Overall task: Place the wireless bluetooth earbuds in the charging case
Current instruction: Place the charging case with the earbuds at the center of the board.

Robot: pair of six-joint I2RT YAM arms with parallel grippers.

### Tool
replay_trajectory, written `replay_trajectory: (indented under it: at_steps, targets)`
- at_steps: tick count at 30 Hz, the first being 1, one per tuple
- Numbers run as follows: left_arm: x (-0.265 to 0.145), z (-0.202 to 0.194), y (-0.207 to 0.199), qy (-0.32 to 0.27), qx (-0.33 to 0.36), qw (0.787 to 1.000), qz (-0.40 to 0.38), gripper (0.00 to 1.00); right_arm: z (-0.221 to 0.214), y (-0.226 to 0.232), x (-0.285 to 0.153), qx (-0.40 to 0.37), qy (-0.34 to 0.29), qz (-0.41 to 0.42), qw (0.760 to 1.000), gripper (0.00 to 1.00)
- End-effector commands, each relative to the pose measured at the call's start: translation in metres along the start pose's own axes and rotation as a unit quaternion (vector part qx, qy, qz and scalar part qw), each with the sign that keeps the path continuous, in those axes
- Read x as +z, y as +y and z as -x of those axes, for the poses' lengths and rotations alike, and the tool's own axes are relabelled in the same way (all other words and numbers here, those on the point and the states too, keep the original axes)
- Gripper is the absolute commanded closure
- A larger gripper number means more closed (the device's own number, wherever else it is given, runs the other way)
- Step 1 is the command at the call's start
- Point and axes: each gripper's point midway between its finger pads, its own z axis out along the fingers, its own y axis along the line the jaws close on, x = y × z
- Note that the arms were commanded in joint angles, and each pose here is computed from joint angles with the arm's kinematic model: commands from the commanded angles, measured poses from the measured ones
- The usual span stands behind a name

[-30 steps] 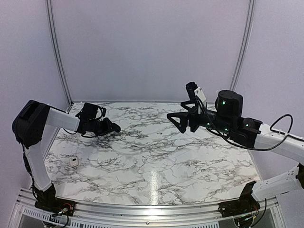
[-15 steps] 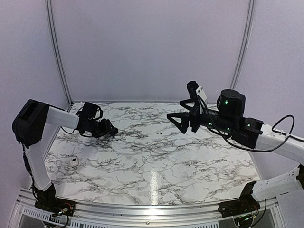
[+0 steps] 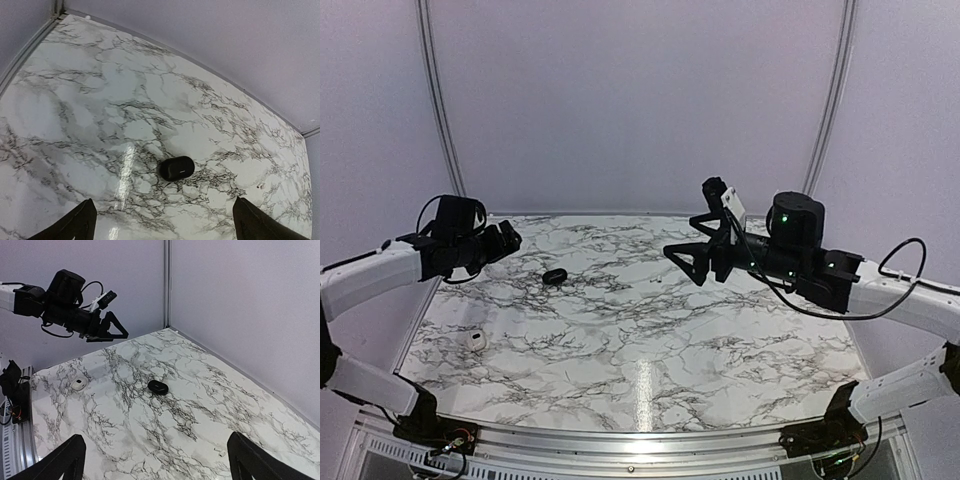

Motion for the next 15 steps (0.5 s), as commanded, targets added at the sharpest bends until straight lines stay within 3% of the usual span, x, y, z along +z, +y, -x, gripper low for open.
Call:
replay_trajectory:
  at_steps: [1,5,15]
  targets:
    - [-0.046,-0.011,0.056,-0.038,-0.035,0.993,0.102,0.01,0.000,-0.002,0.003,-0.010,-0.016,0.006,1.000,0.02]
    - [-0.082,-0.011,0.074,-0.073,-0.079,0.986,0.125,0.01,-0.001,-0.008,0.005,-0.012,-0.015,0.002,1.000,0.01]
    - [-0.086,-0.074,0.121,0.000,-0.099,0.974,0.205,0.01,-0.019,-0.010,0.021,0.012,0.006,0.035,0.999,0.01]
